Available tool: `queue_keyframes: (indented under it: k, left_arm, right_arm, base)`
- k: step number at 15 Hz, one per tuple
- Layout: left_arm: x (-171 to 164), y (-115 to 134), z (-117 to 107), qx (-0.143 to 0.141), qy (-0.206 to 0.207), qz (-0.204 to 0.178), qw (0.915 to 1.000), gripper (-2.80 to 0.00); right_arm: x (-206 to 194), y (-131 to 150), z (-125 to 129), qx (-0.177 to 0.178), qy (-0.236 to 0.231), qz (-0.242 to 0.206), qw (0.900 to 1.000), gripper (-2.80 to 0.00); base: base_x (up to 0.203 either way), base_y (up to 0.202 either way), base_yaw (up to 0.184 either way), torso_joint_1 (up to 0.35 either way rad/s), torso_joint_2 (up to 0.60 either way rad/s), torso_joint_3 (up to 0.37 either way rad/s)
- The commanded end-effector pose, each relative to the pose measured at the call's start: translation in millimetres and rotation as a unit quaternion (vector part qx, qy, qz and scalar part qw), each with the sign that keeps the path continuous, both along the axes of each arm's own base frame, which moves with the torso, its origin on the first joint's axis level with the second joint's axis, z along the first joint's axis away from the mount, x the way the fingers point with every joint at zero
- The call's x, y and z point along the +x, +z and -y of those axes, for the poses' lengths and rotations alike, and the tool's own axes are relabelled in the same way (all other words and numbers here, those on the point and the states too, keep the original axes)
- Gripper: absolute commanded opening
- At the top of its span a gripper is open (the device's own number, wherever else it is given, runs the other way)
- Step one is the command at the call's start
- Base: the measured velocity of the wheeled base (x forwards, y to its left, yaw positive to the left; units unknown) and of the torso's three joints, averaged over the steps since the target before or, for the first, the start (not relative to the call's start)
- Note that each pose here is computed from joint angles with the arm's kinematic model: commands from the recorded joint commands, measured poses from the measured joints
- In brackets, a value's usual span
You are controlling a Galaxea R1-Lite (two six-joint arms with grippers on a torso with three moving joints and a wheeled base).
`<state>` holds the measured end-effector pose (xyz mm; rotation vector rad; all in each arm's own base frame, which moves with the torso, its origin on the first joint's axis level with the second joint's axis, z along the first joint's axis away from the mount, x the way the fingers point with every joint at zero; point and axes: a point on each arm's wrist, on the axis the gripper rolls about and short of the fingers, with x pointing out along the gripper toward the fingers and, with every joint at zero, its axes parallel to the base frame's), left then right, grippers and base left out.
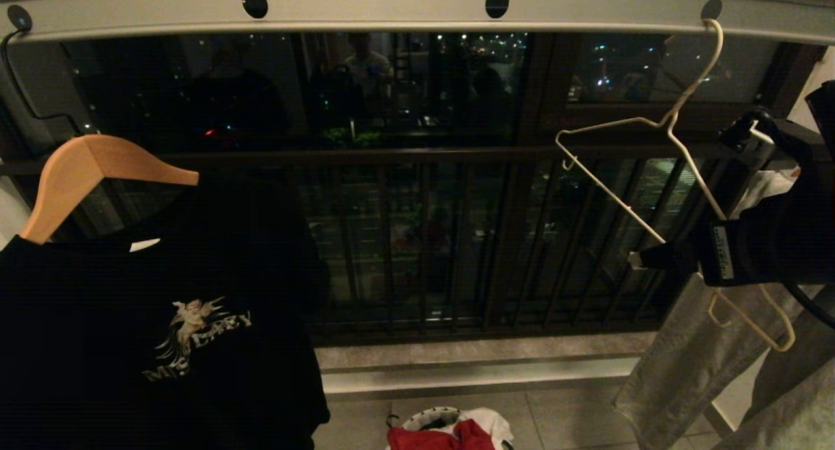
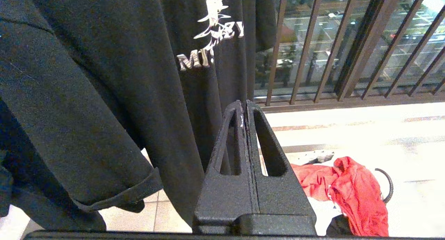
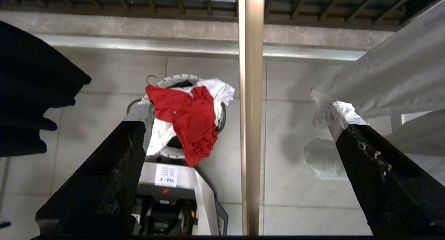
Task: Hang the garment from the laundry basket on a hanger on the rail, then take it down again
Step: Pick up the clothes rack on the clothesline
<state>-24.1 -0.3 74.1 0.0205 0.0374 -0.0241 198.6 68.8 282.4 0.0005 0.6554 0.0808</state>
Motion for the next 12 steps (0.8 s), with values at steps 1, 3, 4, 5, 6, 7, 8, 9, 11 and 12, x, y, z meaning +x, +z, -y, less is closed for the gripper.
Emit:
queue_keyframes:
  k: [1, 3, 4, 5, 6, 7, 8, 9, 11, 12]
  left_arm:
    - [-0.1, 0.1, 0.0, 0.000, 0.000, 0.000, 1.0000, -2.80]
    - [-0.1, 0.0, 0.0, 0.000, 0.000, 0.000, 1.0000, -2.80]
    - [-0.1, 0.0, 0.0, 0.000, 0.000, 0.000, 1.0000, -2.80]
    - [-0.1, 0.1, 0.0, 0.000, 0.000, 0.000, 1.0000, -2.80]
    - [-0.1, 0.1, 0.0, 0.000, 0.000, 0.001, 1.0000, -2.80]
    - [-0.1, 0.1, 0.0, 0.000, 0.000, 0.000, 1.0000, -2.80]
    - [-0.1, 0.1, 0.0, 0.000, 0.000, 0.000, 1.0000, -2.80]
    - [0.0, -0.1, 0.0, 0.000, 0.000, 0.000, 1.0000, -2.80]
    - [-0.1, 0.1, 0.0, 0.000, 0.000, 0.000, 1.0000, -2.80]
    - [-0.1, 0.1, 0.0, 0.000, 0.000, 0.000, 1.0000, -2.80]
  right_arm:
    - [1.9, -4.4, -0.8, -0.002, 0.001, 0.003, 1.000, 0.00]
    - [2.9, -5.3, -1.1, -0.004, 0.001, 0.002, 1.000, 0.00]
    - [3.4, -5.6, -1.3, -0.004, 0.001, 0.002, 1.000, 0.00]
    - [3.5, -5.7, -1.3, -0.005, 0.001, 0.002, 1.000, 0.00]
    - [4.7, -6.1, -1.8, -0.005, 0.001, 0.001, 1.000, 0.00]
    - [5.1, -6.7, -1.9, -0.005, 0.001, 0.000, 1.000, 0.00]
    - [5.4, -6.7, -1.8, -0.006, 0.001, 0.000, 1.000, 0.00]
    - [5.5, -7.1, -2.1, -0.009, 0.004, 0.000, 1.000, 0.00]
    - [5.6, -6.9, -2.1, -0.011, 0.006, 0.001, 1.000, 0.00]
    - [6.1, -7.1, -2.3, -0.012, 0.007, 0.001, 1.000, 0.00]
  base:
    - [0.000, 0.000, 0.000, 0.000, 0.00, 0.000]
    - [0.000, 0.000, 0.000, 0.000, 0.00, 0.000]
    - [0.000, 0.000, 0.000, 0.000, 0.00, 0.000]
    - [0.000, 0.000, 0.000, 0.000, 0.00, 0.000]
    - [0.000, 0.000, 0.000, 0.000, 0.00, 0.000]
    - [0.000, 0.000, 0.000, 0.000, 0.00, 0.000]
    - [0.000, 0.000, 0.000, 0.000, 0.00, 0.000]
    - [0.000, 0.000, 0.000, 0.000, 0.00, 0.000]
    - [0.000, 0.000, 0.000, 0.000, 0.00, 0.000]
    - [0.000, 0.000, 0.000, 0.000, 0.00, 0.000]
